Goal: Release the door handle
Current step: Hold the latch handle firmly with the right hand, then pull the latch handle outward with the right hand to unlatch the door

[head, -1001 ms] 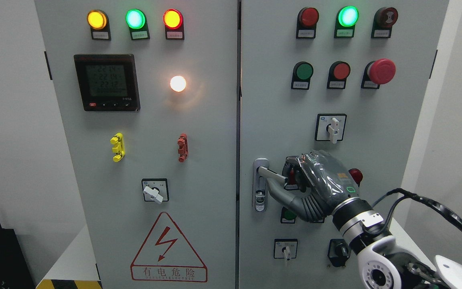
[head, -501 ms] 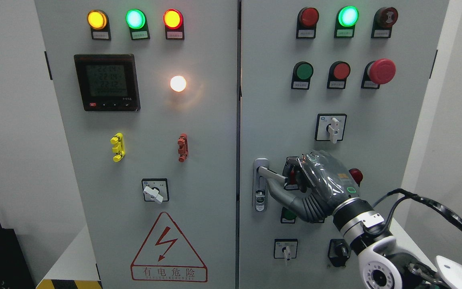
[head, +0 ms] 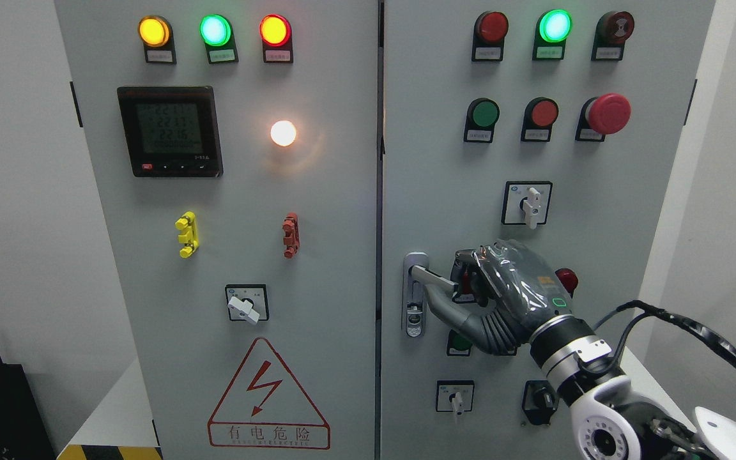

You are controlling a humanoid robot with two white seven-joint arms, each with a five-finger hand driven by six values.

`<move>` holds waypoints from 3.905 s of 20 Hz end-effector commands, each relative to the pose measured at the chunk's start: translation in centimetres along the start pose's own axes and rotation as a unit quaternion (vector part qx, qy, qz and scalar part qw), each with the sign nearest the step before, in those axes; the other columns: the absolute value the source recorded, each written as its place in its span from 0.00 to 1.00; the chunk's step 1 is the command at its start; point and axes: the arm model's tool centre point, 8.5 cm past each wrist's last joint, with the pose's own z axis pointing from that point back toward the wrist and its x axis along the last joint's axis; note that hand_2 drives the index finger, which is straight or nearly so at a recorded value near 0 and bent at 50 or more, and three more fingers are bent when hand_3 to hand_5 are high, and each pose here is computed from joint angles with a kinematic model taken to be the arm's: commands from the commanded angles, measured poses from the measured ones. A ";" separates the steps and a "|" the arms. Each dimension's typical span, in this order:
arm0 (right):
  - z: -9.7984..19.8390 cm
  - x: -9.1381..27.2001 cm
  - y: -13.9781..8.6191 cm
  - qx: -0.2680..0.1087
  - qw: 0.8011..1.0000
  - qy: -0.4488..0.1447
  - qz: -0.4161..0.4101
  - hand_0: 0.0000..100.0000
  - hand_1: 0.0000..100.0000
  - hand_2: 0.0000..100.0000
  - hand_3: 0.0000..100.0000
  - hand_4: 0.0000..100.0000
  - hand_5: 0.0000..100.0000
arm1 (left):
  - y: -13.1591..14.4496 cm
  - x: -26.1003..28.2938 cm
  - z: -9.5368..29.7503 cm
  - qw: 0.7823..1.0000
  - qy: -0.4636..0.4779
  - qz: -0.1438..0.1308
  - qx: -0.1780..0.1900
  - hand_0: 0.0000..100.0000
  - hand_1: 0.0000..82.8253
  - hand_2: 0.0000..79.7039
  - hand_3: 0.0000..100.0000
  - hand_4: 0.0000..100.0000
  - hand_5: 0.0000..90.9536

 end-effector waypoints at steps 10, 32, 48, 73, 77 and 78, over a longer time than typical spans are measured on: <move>0.0 0.4 0.0 0.001 1.000 -0.007 -0.002 0.44 0.31 0.83 1.00 1.00 1.00 | 0.0 -0.2 0.0 1.000 0.004 0.001 -0.001 0.12 0.47 0.00 0.00 0.00 0.00; -0.3 0.7 -0.8 -0.007 1.000 -0.011 0.001 0.45 0.30 0.79 1.00 1.00 1.00 | 0.0 -0.1 0.0 1.000 0.003 0.001 -0.001 0.12 0.47 0.00 0.00 0.00 0.00; -0.6 0.8 -1.3 -0.013 1.000 -0.013 0.004 0.46 0.31 0.71 1.00 1.00 1.00 | 0.0 -0.1 0.0 1.000 0.004 0.001 -0.001 0.12 0.47 0.00 0.00 0.00 0.00; -1.4 1.8 -2.0 -0.024 0.999 -0.022 0.002 0.45 0.32 0.58 1.00 1.00 1.00 | 0.0 -0.1 0.0 1.000 0.003 0.001 -0.001 0.12 0.47 0.00 0.00 0.00 0.00; -1.5 1.9 -2.2 -0.025 0.999 -0.024 0.003 0.46 0.32 0.58 1.00 1.00 1.00 | 0.0 -0.1 0.0 1.000 0.003 0.001 -0.001 0.12 0.47 0.00 0.00 0.00 0.00; -1.5 1.9 -2.1 -0.025 0.999 -0.024 0.002 0.46 0.32 0.58 1.00 1.00 1.00 | 0.0 -0.2 0.0 1.000 0.004 0.000 -0.001 0.12 0.47 0.00 0.00 0.00 0.00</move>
